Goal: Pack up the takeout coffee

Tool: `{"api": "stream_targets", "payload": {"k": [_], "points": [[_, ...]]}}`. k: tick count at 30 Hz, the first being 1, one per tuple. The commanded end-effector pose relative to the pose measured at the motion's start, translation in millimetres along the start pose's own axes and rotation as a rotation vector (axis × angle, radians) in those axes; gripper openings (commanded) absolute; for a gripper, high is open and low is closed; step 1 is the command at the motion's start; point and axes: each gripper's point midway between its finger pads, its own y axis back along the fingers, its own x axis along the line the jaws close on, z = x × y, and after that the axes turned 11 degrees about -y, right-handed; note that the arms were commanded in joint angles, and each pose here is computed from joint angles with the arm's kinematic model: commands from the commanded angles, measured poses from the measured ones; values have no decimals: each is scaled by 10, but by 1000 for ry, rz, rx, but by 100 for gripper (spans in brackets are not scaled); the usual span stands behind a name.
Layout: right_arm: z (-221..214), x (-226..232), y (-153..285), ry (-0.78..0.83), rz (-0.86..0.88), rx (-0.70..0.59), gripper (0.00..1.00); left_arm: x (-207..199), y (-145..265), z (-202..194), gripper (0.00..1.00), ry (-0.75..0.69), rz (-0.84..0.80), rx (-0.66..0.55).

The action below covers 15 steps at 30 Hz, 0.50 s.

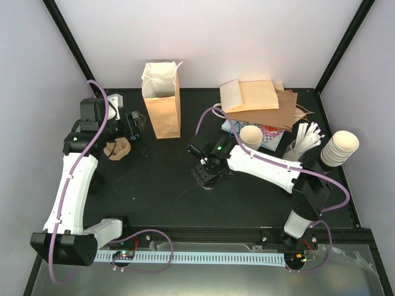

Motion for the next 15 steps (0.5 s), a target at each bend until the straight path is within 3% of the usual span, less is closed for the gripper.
{"api": "stream_targets", "payload": {"k": [1, 9, 15], "points": [[46, 15, 14, -6, -17, -9, 91, -21, 74, 145, 99, 6, -17, -64], [84, 0, 32, -4, -34, -16, 80, 3, 73, 142, 99, 5, -9, -68], [116, 8, 142, -2, -18, -39, 80, 69, 80, 211, 99, 20, 10, -97]]}}
